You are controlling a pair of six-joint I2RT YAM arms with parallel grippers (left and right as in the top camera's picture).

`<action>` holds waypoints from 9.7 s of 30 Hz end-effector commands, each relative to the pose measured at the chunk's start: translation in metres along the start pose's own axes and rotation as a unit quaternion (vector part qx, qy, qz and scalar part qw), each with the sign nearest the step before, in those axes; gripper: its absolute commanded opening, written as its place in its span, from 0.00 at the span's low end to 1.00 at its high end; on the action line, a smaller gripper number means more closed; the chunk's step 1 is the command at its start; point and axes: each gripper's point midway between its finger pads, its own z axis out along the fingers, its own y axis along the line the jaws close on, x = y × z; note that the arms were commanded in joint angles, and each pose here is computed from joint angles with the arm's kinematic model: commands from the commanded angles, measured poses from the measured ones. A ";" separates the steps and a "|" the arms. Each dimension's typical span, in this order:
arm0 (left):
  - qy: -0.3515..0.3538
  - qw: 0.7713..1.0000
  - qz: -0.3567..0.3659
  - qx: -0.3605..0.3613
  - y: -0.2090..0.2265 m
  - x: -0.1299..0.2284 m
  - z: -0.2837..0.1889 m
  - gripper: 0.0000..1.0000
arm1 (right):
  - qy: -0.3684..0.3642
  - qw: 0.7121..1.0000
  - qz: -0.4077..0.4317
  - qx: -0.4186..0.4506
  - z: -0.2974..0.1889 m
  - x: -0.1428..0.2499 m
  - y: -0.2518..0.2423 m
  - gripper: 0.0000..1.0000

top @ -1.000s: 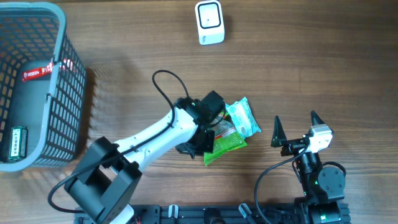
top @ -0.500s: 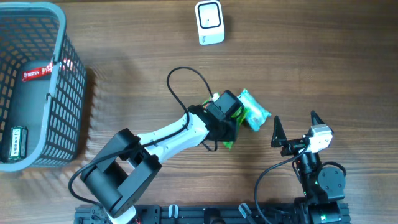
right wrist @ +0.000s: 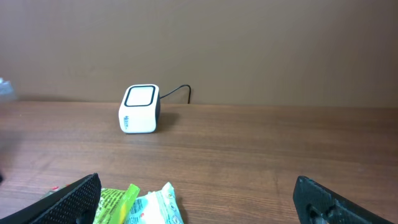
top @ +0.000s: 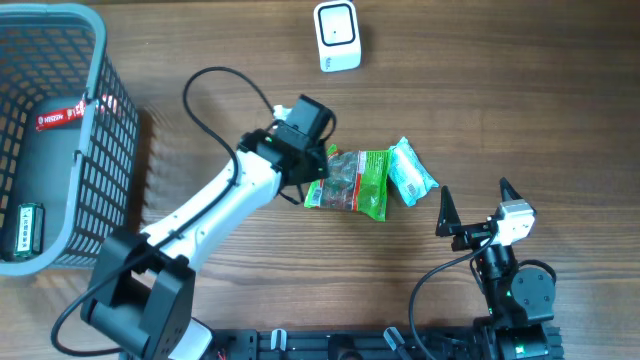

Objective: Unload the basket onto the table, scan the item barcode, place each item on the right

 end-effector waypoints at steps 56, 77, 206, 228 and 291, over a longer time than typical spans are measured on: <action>-0.132 0.845 -0.497 -0.145 0.428 -0.163 -0.102 0.65 | -0.004 1.000 -0.007 0.000 0.000 -0.002 0.000 1.00; -0.109 0.842 -0.513 -0.129 0.461 -0.169 0.007 0.45 | -0.004 1.000 -0.006 0.000 0.000 -0.002 0.000 1.00; -0.142 0.880 -0.450 -0.044 0.399 -0.182 -0.033 0.74 | -0.004 1.000 -0.006 0.000 0.000 -0.002 0.000 1.00; -0.238 0.853 -0.460 -0.059 0.414 -0.182 -0.148 0.09 | -0.004 1.000 -0.006 0.000 0.000 -0.002 0.000 1.00; -0.314 0.915 -0.237 -0.091 0.191 -0.185 -0.257 0.77 | -0.004 1.000 -0.007 0.000 0.000 -0.002 0.000 1.00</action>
